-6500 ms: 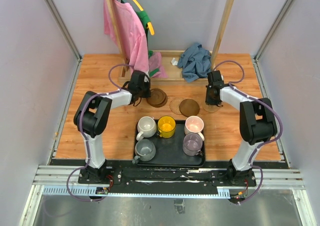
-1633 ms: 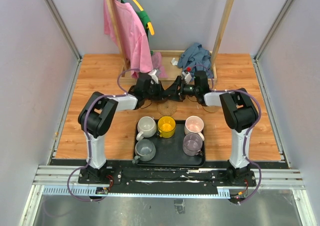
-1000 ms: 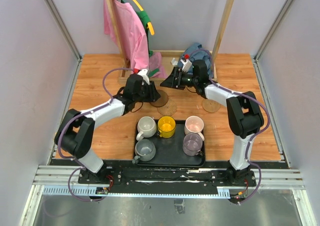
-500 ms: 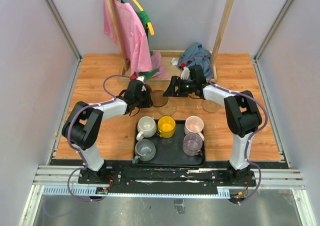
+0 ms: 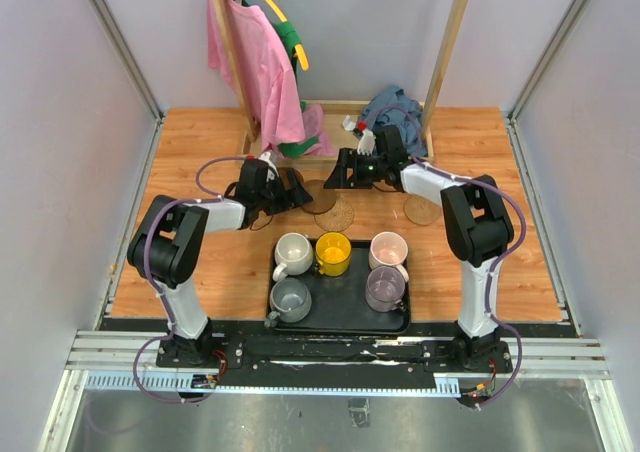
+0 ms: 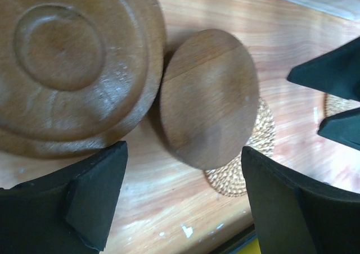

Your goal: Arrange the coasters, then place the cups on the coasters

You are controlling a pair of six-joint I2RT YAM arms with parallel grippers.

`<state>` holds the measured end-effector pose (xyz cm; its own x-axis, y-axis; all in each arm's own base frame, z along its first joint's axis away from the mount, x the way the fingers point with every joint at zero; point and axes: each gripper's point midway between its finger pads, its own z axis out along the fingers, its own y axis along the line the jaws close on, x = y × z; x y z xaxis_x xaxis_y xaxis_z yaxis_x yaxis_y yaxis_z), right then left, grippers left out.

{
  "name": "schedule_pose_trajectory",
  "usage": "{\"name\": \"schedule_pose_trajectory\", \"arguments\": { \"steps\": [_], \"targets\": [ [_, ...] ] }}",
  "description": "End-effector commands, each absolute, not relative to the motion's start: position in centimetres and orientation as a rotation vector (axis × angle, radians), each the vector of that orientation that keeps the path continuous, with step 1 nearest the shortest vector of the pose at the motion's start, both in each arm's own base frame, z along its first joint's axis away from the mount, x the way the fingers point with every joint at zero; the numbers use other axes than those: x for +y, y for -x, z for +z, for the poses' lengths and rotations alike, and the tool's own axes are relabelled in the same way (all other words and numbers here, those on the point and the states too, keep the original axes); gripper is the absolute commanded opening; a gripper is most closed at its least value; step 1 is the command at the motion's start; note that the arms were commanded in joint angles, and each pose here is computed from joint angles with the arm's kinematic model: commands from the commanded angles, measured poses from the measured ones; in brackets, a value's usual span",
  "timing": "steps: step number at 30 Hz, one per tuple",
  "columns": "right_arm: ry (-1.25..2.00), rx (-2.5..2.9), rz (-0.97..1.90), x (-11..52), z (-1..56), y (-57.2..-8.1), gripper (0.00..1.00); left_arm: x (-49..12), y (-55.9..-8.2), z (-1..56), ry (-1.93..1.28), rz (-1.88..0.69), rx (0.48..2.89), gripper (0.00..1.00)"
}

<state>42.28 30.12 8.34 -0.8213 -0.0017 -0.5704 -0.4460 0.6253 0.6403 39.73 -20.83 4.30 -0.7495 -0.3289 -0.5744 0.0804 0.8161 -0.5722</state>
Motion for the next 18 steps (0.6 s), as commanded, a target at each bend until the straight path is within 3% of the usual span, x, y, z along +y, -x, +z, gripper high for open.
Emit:
{"name": "schedule_pose_trajectory", "arguments": {
  "steps": [1,11,18],
  "targets": [
    [0.370,2.322,1.110,30.1,7.7,-43.2,0.77,-22.7,-38.9,3.4,0.172,-0.935,2.312,0.88],
    [0.353,2.348,1.138,30.6,6.5,-43.6,0.78,-23.6,-39.2,1.5,0.210,-0.994,2.343,0.88],
    [0.347,2.358,1.178,31.0,5.8,-43.6,0.78,-24.4,-39.4,1.1,0.211,-1.059,2.336,0.73]
  ]
}}
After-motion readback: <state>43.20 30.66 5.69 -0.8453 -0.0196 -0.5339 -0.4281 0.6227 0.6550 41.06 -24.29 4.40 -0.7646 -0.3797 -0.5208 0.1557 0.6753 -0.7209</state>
